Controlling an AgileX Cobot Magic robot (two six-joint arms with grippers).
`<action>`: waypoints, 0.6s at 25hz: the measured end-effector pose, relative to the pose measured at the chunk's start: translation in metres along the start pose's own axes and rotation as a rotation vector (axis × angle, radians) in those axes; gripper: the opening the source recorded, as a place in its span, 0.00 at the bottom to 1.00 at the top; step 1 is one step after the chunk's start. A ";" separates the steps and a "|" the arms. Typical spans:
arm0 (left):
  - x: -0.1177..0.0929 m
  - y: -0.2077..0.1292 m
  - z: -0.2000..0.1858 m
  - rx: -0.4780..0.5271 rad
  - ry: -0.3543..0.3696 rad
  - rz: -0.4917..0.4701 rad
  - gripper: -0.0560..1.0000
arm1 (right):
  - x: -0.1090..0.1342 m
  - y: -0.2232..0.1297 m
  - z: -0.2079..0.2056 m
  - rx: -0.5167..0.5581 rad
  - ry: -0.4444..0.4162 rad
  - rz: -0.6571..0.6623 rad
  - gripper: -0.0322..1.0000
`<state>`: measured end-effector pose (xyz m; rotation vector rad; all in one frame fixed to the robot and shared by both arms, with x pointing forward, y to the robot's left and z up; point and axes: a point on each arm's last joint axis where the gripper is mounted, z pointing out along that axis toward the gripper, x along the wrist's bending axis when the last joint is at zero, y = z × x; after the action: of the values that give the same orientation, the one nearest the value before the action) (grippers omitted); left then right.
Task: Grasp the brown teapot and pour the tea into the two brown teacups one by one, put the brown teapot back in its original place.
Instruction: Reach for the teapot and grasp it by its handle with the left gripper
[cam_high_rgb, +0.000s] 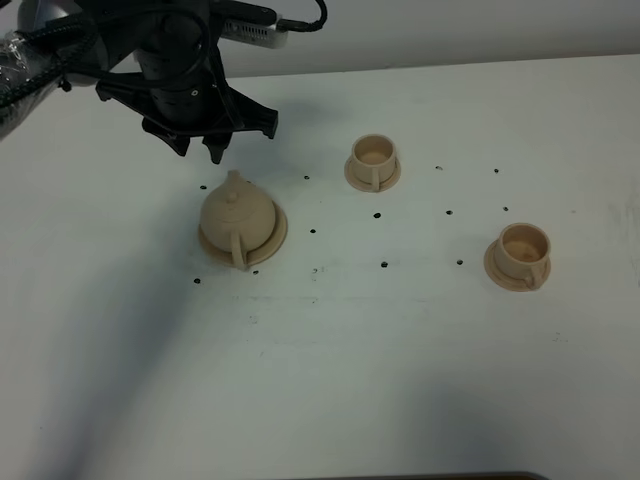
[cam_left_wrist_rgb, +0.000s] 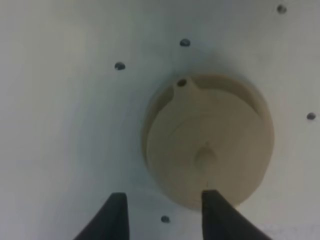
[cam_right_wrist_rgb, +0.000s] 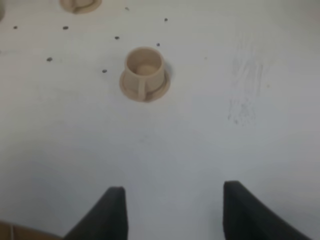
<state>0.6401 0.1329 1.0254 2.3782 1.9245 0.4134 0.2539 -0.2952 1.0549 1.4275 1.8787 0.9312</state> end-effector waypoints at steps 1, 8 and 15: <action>-0.001 0.001 0.002 -0.011 -0.004 -0.014 0.40 | 0.000 0.000 0.000 0.000 0.000 0.000 0.44; -0.011 0.002 0.027 0.043 -0.035 -0.041 0.40 | 0.004 0.000 0.000 -0.003 0.049 0.031 0.44; -0.027 -0.002 0.040 0.130 -0.167 -0.046 0.40 | 0.006 0.001 0.000 -0.003 0.043 0.060 0.44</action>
<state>0.6425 0.1125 0.9814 2.3533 1.9817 0.0863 0.2528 -0.2895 1.0552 1.4800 1.8737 1.0012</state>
